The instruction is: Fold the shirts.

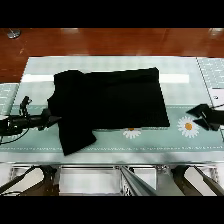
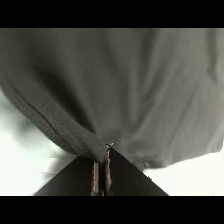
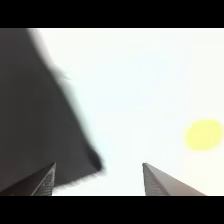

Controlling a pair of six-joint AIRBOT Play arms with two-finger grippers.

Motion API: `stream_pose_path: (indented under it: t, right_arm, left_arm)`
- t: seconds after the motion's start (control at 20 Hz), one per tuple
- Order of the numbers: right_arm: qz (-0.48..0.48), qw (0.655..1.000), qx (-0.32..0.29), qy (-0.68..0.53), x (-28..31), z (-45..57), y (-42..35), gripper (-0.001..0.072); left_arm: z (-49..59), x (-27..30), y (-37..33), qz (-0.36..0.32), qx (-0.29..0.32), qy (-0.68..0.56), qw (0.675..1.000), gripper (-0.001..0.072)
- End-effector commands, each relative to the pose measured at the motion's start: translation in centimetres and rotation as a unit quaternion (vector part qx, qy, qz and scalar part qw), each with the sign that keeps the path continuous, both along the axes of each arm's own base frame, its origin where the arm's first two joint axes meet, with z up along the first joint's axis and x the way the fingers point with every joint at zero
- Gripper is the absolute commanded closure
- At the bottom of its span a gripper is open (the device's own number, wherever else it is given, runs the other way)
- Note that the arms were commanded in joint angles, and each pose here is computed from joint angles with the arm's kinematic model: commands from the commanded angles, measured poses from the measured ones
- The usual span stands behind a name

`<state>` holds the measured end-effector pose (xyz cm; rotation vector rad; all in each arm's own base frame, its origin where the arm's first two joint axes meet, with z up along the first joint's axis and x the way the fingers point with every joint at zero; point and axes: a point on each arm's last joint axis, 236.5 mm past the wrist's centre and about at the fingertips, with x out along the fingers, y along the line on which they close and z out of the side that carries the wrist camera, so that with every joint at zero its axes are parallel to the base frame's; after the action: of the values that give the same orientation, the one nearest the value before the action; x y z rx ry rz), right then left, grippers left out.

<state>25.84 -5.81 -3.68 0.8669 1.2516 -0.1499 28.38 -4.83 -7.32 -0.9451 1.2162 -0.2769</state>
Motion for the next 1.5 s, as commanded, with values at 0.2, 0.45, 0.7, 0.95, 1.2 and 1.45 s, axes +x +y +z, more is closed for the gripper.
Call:
stream_pose_path:
  t: [0.2, 0.45, 0.7, 0.95, 1.2, 1.45]
  right_arm:
    - [0.083, 0.989, 0.075, 0.094, -2.2, -5.4, 7.5, 0.0097]
    - [0.113, 0.986, 0.106, 0.065, 2.4, -6.0, 11.5, 0.0097]
    - [0.146, 0.985, 0.083, 0.044, 6.5, -5.9, 13.5, 0.0623]
    - [0.251, 0.961, 0.02, -0.117, 15.2, 9.5, 14.1, 0.0691]
    - [0.238, 0.862, -0.188, -0.407, 13.3, 39.5, 11.5, 0.069]
    - [0.135, 0.791, -0.324, -0.501, -1.9, 50.6, 8.5, 0.069]
  left_arm:
    - [2.2, 1.3, -0.3, -0.025, -0.005, -0.027, 0.999, 0.0682]
    - [2.2, 1.3, -0.3, -0.025, -0.005, -0.028, 0.999, 0.0681]
    - [1.9, 2.2, -0.9, -0.025, 0.011, -0.039, 0.999, 0.0682]
    - [18.3, 11.0, -1.6, -0.013, -0.013, -0.251, 0.968, 0.0683]
    - [44.4, 9.1, -1.3, -0.031, 0.13, -0.487, 0.863, 0.0683]
    - [53.8, -2.5, 3.6, 0.056, 0.405, -0.505, 0.76, 0.0683]
